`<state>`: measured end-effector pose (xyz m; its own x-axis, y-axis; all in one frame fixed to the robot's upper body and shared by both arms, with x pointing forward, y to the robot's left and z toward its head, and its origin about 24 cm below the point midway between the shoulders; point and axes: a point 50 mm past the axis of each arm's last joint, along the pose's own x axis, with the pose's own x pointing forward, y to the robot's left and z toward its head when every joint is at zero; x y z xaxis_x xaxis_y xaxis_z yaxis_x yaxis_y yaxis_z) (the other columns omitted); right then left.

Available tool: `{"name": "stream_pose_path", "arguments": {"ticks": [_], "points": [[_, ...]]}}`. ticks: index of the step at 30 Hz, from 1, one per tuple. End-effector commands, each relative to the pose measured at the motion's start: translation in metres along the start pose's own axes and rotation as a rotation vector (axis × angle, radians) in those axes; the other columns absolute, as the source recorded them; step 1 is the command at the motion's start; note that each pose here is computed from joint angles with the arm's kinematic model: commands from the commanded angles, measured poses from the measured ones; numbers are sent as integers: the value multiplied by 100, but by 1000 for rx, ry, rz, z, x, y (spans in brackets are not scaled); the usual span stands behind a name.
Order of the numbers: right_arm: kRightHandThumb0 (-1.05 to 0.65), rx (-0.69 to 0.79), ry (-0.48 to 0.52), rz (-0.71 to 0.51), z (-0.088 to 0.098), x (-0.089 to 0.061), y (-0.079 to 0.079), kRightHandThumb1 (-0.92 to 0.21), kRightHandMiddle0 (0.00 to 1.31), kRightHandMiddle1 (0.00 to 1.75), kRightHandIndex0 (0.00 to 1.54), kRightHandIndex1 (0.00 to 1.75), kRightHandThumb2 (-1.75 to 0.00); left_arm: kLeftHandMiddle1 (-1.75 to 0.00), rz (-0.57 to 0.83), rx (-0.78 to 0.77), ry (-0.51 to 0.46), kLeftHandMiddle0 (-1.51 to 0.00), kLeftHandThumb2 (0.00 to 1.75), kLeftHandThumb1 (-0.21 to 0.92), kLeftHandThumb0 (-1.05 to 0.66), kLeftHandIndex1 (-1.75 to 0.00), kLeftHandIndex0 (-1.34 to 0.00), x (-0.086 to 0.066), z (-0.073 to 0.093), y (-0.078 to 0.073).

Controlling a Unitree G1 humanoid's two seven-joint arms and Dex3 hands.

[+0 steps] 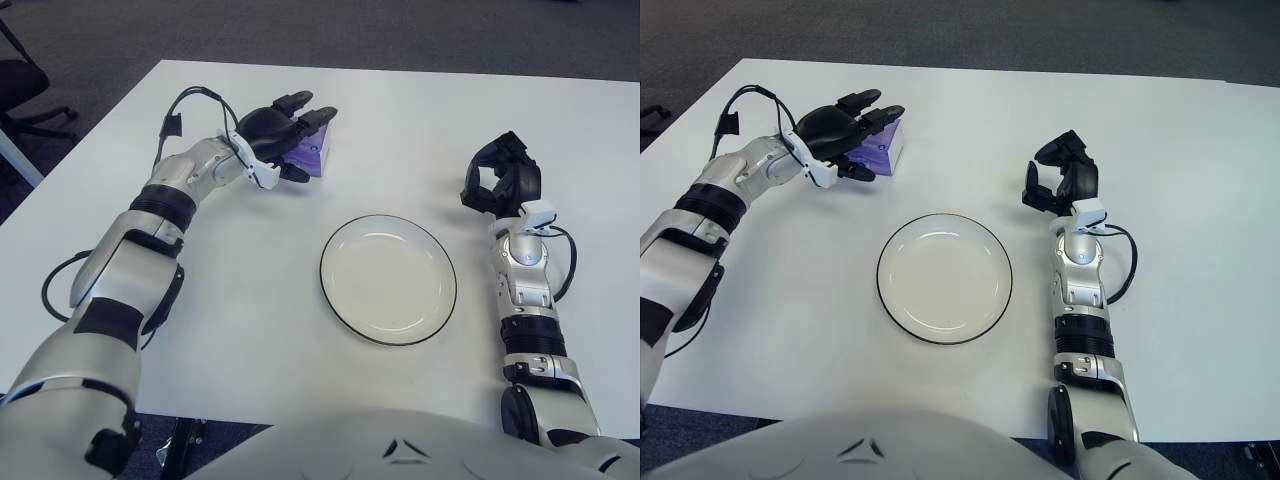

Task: Put the tissue paper into the plate.

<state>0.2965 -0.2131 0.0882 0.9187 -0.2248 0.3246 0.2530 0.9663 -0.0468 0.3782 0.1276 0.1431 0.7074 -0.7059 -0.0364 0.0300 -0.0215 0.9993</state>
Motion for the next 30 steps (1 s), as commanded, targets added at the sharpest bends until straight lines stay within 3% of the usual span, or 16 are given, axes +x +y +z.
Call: {"name": "stream_pose_path", "arguments": {"ticks": [1,19,30], "points": [[-46,-42,323,-38,-67,-70,-11,-38,56,175,119,175,-124,0,-37,-15,4,0,48,92,-105,0,0,11,1,9],[-46,-33,330,-37,-67,-72,-11,-39,55,175,115,175,-122,0,-50,-35,88,0,49,92,-105,-1,-1,17,-4,-1],[-46,-39,328,-39,-66,-73,-12,-39,56,175,117,175,-123,0,50,12,150,0,58,92,-105,0,0,20,-6,-5]]}}
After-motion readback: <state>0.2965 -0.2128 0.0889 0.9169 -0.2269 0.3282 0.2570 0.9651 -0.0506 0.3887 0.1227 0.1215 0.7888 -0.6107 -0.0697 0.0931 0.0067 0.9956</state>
